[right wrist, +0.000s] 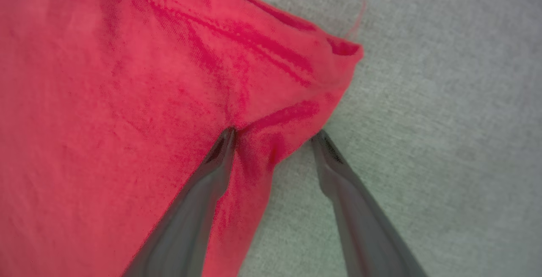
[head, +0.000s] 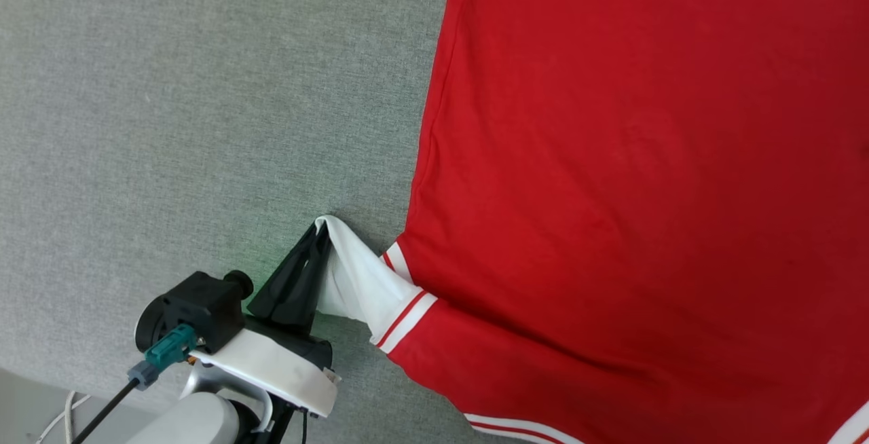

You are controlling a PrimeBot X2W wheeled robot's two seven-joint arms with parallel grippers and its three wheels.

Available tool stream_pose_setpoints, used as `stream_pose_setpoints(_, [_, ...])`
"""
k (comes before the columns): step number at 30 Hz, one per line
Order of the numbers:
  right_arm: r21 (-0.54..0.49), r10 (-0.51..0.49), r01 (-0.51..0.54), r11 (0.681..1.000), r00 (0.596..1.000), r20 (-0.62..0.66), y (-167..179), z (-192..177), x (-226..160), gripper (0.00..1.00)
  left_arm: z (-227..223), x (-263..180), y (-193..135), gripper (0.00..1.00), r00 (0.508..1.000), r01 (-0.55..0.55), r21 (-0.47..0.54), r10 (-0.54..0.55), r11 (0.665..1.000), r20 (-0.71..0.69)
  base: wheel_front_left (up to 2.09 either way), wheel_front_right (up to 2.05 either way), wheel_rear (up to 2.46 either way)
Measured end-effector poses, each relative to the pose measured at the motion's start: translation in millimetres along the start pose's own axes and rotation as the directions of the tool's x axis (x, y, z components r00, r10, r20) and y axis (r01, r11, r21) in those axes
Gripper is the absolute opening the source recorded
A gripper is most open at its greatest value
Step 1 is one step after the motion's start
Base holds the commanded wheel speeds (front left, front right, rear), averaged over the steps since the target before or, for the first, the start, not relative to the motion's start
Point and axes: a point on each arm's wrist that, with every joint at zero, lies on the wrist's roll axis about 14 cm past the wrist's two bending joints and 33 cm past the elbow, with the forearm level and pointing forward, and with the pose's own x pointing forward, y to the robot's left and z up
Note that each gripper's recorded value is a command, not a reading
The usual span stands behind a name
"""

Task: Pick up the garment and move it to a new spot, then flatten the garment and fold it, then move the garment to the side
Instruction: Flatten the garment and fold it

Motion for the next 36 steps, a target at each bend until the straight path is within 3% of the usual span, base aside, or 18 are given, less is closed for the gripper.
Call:
stream_pose_setpoints(6, [-0.032,-0.004,0.006,0.999,0.997,0.079,7.7,5.3,-25.6,0.0,11.9,-6.2,2.0,0.0,0.999,-0.013,0.003,0.013,1.0,0.041,0.0,0.0,0.0])
stream_pose_setpoints(10, [-0.077,-0.021,0.034,0.996,0.987,0.157,7.7,8.9,-63.3,0.0,19.7,-18.0,-1.1,0.0,0.998,-0.012,-0.003,0.012,1.0,0.069,0.0,0.0,0.0])
stream_pose_setpoints(16, [-0.111,-0.017,0.043,0.993,0.974,0.226,1.9,-23.0,-116.2,0.0,31.1,-35.4,-5.4,0.0,0.994,-0.005,-0.004,0.006,1.0,0.106,0.0,0.0,0.0])
stream_pose_setpoints(20, [-0.126,-0.038,0.069,0.99,0.971,0.235,-8.5,-67.8,-140.7,0.0,33.7,-44.1,-10.3,0.0,0.993,0.005,-0.006,-0.004,1.0,0.116,0.0,0.0,0.0])
stream_pose_setpoints(25, [-0.073,-0.049,0.062,0.995,0.984,0.173,-17.9,-147.2,-147.9,0.0,35.3,-48.9,-17.5,0.0,0.992,0.03,-0.003,-0.03,1.0,0.12,0.0,0.0,0.0])
stream_pose_setpoints(31, [0.068,-0.031,0.027,0.997,0.997,0.064,-16.4,-246.4,-143.0,0.0,38.7,-48.4,-26.2,0.0,0.99,0.064,0.006,-0.064,0.998,0.129,0.0,0.0,0.0])
stream_pose_setpoints(36, [0.184,0.03,-0.017,0.983,0.997,-0.066,5.8,-322.3,-125.2,0.0,36.5,-45.5,-32.6,0.0,0.989,0.09,0.007,-0.09,0.996,0.121,0.0,0.0,0.0])
